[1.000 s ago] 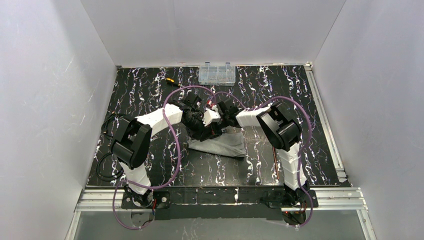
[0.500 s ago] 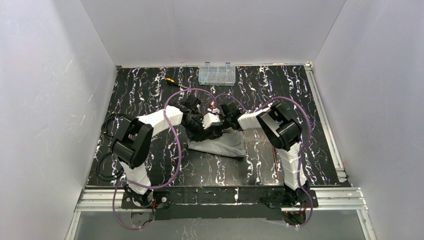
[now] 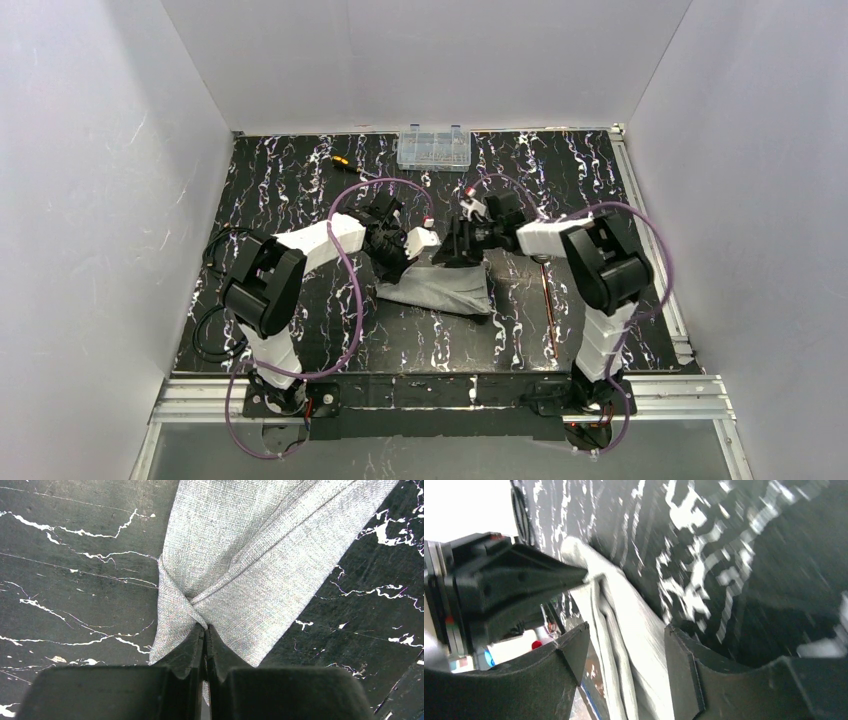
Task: Fold the napkin into a case and place the utensils inside
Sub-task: Grasp the top corner of the smaller rectangle folded napkin from the folded napkin.
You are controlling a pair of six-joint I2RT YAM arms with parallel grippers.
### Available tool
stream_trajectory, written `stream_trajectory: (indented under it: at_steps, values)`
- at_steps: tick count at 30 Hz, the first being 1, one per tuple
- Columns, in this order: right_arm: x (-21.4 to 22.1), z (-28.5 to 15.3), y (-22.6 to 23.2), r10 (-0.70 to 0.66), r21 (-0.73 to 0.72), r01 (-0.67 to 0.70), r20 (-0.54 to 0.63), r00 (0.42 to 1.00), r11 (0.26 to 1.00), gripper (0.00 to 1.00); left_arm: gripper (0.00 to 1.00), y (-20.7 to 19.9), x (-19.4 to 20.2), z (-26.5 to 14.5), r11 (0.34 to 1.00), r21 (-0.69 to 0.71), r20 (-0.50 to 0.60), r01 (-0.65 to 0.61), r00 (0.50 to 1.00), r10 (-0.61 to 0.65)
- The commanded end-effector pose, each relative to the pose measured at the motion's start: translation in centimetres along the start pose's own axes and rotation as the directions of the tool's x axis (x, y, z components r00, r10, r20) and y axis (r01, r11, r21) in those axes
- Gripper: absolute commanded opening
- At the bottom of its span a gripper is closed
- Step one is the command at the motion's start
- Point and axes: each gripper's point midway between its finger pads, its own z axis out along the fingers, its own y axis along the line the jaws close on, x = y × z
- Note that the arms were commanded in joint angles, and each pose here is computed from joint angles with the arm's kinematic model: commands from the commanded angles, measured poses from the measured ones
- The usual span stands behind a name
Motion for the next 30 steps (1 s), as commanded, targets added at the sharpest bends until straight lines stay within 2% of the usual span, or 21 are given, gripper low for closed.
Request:
stream_trajectory:
  at_steps: [1, 7, 11, 16, 24, 27, 30]
  values:
    - [0.3, -5.5, -1.6, -0.039, 0.129, 0.027, 0.089, 0.995, 0.991, 0.66, 0.0, -1.8, 5.0, 1.9, 0.998, 0.058, -0.165, 0.04, 0.986, -0.03]
    - [1.3, -11.0, -0.2, -0.223, 0.248, 0.162, 0.24, 0.945, 0.955, 0.81, 0.0, -1.7, 5.2, 2.0, 0.998, 0.055, -0.177, 0.035, 0.984, -0.025]
    - [3.8, -12.5, 1.1, -0.347, 0.232, 0.288, 0.277, 0.896, 0.929, 0.87, 0.0, -1.7, 5.4, 2.1, 0.997, 0.062, -0.185, 0.037, 0.982, -0.025]
    - [7.3, -11.5, 1.4, -0.449, 0.258, 0.405, 0.14, 0.883, 0.877, 0.89, 0.0, -1.7, 5.5, 2.0, 0.998, 0.065, -0.19, 0.023, 0.982, -0.01]
    - [10.8, -8.6, 0.4, -0.456, 0.266, 0.448, -0.034, 0.889, 0.854, 0.83, 0.0, -1.1, 6.2, 2.0, 0.999, 0.038, -0.208, -0.012, 0.978, 0.019]
    - [11.5, -8.2, -1.0, -0.451, 0.315, 0.455, -0.089, 0.888, 0.833, 0.82, 0.0, -1.2, 6.2, 1.9, 0.999, 0.038, -0.209, -0.019, 0.977, 0.026]
    - [10.7, -8.0, -1.3, -0.456, 0.345, 0.464, -0.108, 0.883, 0.816, 0.74, 0.0, -1.2, 6.3, 1.8, 0.999, 0.038, -0.209, -0.019, 0.978, 0.026]
